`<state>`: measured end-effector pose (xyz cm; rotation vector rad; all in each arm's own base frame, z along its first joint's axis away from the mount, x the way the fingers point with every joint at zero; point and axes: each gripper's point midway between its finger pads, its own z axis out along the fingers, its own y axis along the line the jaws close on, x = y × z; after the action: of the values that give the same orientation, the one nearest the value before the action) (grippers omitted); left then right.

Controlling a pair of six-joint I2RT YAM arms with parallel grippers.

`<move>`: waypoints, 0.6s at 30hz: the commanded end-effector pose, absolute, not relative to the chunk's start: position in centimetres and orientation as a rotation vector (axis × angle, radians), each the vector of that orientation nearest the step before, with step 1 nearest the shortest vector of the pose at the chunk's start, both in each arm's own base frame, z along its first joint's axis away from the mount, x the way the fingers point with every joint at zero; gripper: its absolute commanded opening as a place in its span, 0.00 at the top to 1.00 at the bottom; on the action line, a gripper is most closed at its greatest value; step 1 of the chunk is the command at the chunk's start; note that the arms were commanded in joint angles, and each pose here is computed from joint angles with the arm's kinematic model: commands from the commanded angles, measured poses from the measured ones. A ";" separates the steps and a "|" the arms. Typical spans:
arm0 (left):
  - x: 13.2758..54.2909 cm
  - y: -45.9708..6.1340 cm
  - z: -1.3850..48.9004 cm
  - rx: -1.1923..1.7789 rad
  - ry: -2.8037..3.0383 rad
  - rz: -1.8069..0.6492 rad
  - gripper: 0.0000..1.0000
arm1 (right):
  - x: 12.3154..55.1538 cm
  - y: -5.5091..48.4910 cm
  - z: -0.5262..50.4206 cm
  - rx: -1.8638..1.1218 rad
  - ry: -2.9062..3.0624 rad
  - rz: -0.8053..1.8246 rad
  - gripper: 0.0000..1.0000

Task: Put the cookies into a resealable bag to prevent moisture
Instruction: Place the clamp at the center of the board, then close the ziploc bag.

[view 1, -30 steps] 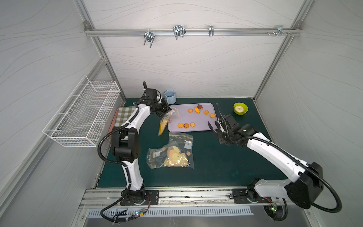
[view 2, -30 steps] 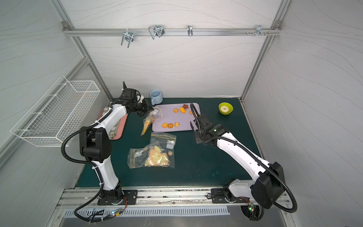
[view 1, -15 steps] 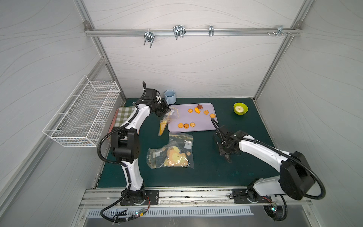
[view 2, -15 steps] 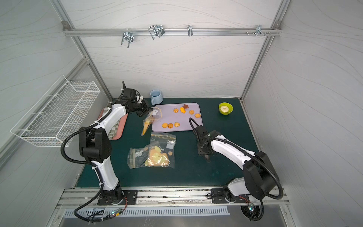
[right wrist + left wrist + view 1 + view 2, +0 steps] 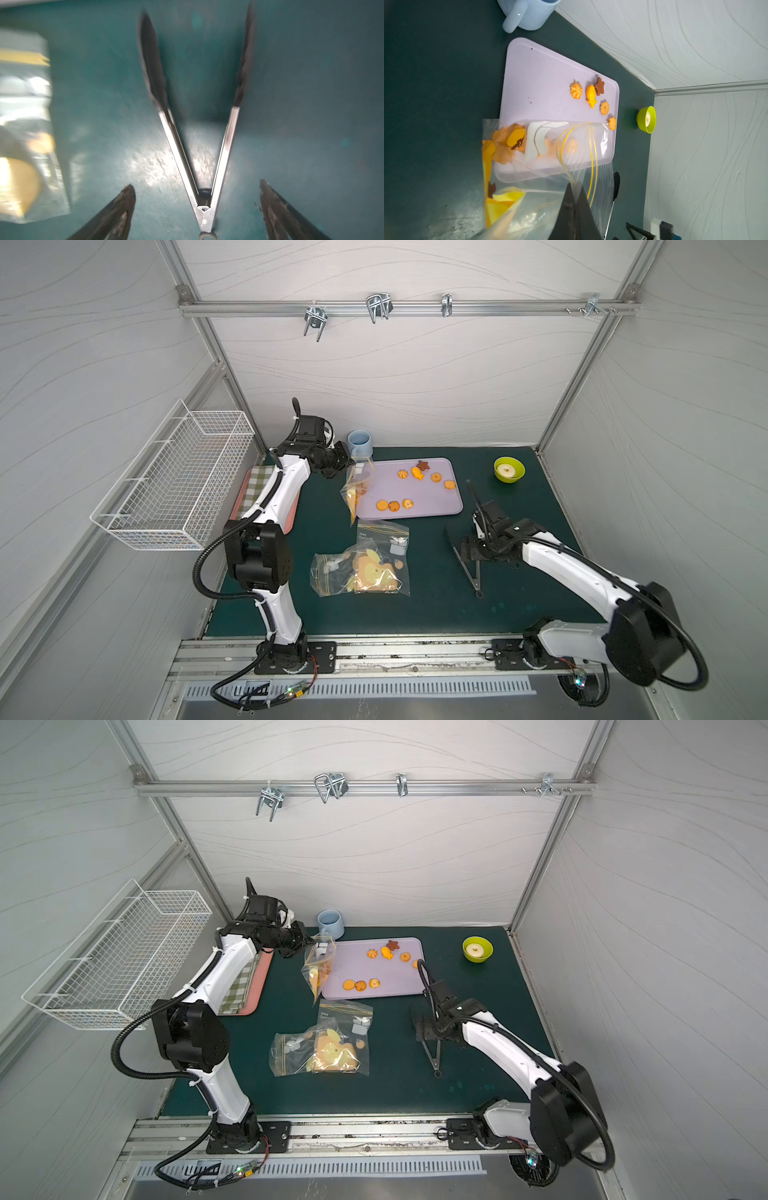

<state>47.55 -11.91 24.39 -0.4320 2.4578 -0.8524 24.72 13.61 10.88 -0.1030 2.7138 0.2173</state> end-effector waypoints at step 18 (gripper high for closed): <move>36.9 -17.4 41.8 0.108 2.221 -0.897 1.00 | 29.1 20.5 31.4 -0.476 1.875 0.721 0.08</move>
<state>39.67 -16.07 38.44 -0.0441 2.2957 -0.8594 29.15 18.31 26.40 -0.3302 2.0700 0.6270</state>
